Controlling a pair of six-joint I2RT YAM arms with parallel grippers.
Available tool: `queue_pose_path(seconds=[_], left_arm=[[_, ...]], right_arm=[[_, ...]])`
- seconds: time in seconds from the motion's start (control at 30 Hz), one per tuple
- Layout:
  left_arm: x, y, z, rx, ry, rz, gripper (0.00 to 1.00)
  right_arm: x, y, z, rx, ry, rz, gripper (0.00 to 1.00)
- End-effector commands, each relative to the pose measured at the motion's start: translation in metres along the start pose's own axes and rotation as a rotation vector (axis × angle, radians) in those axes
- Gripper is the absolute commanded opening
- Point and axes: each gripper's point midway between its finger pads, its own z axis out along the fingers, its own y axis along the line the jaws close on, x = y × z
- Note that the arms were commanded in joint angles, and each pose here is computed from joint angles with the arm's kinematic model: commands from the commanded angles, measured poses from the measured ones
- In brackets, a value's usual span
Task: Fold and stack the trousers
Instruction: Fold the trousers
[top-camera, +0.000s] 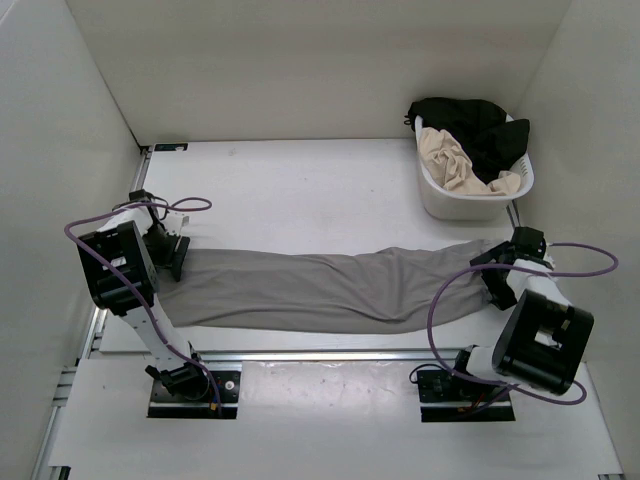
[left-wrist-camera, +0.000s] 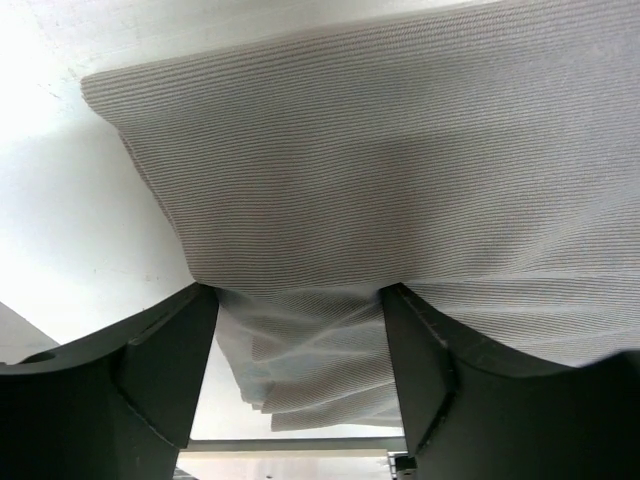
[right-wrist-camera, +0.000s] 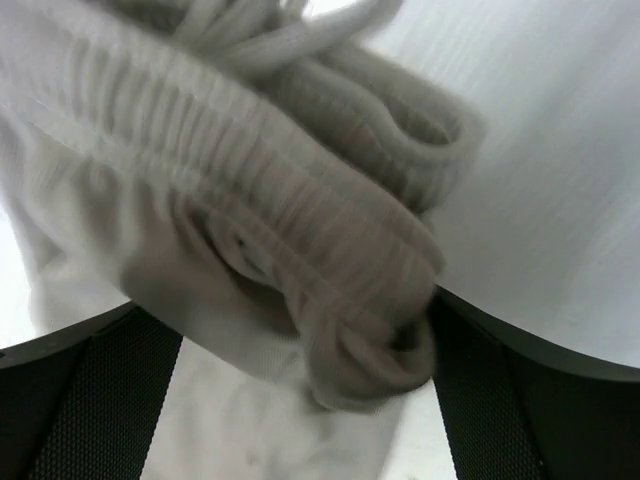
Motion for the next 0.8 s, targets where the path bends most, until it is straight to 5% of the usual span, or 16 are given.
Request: queue_pose_path(seconds=[0.0, 0.1, 0.2, 0.27, 0.37, 0.43, 0.6, 0.77], left_arm=[[-0.007, 0.011, 0.015, -0.051, -0.025, -0.025, 0.75], [-0.015, 0.016, 0.015, -0.057, -0.036, -0.034, 0.72], [-0.026, 0.023, 0.011, -0.071, -0.06, -0.035, 0.69], [-0.033, 0.027, 0.009, -0.079, -0.074, -0.047, 0.69], [-0.042, 0.024, 0.005, -0.046, -0.097, -0.054, 0.69], [-0.046, 0.023, 0.001, -0.031, -0.108, -0.053, 0.69], [-0.054, 0.023, -0.016, -0.021, -0.134, -0.061, 0.71], [-0.05, 0.019, -0.02, -0.006, -0.127, -0.06, 0.73]], right_arm=[[-0.011, 0.002, 0.017, -0.029, 0.023, 0.068, 0.99], [-0.008, -0.003, 0.029, -0.004, 0.061, 0.112, 0.97], [-0.008, -0.006, 0.034, 0.012, 0.076, 0.12, 0.77], [-0.01, -0.007, 0.036, 0.026, 0.072, 0.119, 0.39], [-0.014, -0.01, 0.038, 0.04, 0.062, 0.093, 0.09], [-0.021, -0.004, 0.033, 0.015, 0.043, 0.085, 0.01], [-0.038, -0.006, 0.008, 0.038, -0.044, 0.038, 0.0], [-0.071, 0.02, -0.058, 0.137, -0.301, -0.148, 0.0]])
